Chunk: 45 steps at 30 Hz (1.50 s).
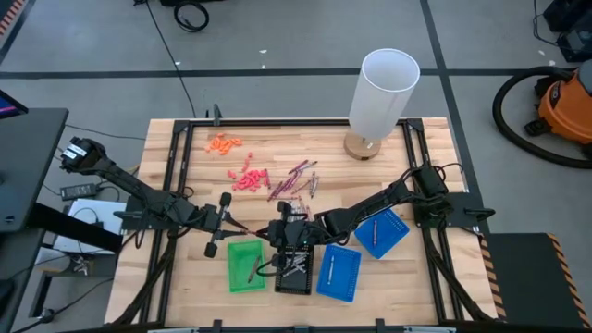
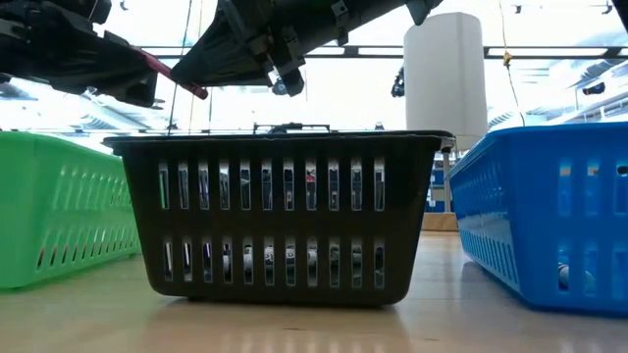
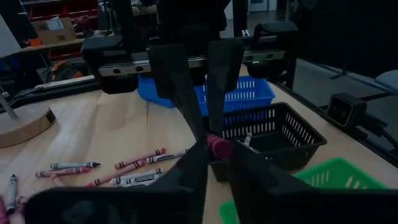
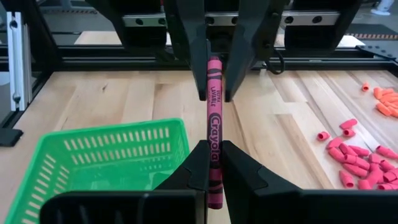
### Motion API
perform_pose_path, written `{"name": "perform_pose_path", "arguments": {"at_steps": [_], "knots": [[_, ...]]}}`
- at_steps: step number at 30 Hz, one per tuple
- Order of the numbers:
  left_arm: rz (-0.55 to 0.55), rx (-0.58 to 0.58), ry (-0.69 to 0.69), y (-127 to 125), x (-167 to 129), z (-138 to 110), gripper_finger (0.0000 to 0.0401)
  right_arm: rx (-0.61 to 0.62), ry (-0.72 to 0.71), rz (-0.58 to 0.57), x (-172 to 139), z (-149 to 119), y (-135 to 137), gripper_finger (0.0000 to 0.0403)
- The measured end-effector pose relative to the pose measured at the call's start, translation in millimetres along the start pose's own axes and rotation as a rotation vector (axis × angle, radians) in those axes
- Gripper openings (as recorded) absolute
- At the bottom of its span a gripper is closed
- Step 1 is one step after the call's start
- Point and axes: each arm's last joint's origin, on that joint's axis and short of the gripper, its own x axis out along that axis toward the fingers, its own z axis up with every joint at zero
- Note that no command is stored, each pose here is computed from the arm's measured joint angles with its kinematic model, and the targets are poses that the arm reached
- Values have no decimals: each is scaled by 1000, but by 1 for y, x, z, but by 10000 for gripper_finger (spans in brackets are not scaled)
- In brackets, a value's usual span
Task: Sort crayons
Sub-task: Put the red crayon into the green basket
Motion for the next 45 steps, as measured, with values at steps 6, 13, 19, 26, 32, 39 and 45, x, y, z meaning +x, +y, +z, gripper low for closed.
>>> {"name": "perform_pose_path", "arguments": {"at_steps": [6,13,19,26,32,39,45], "knots": [[3,1,0,0,0,0,28,13,1,-1,0,0,0,38],[3,1,0,0,0,0,35,13,1,1,0,0,0,57],[1,2,4,0,0,0,35,13,0,1,0,0,0,86],[-1,5,17,0,0,-2,36,15,1,5,0,0,0,132],[-26,7,23,-1,0,-2,36,-12,7,2,-6,6,-2,143],[-195,-13,45,-6,-1,-5,36,-45,84,-14,-16,7,-4,142],[-298,-88,103,-9,-1,-10,36,-65,108,-36,-19,7,-6,142]]}}
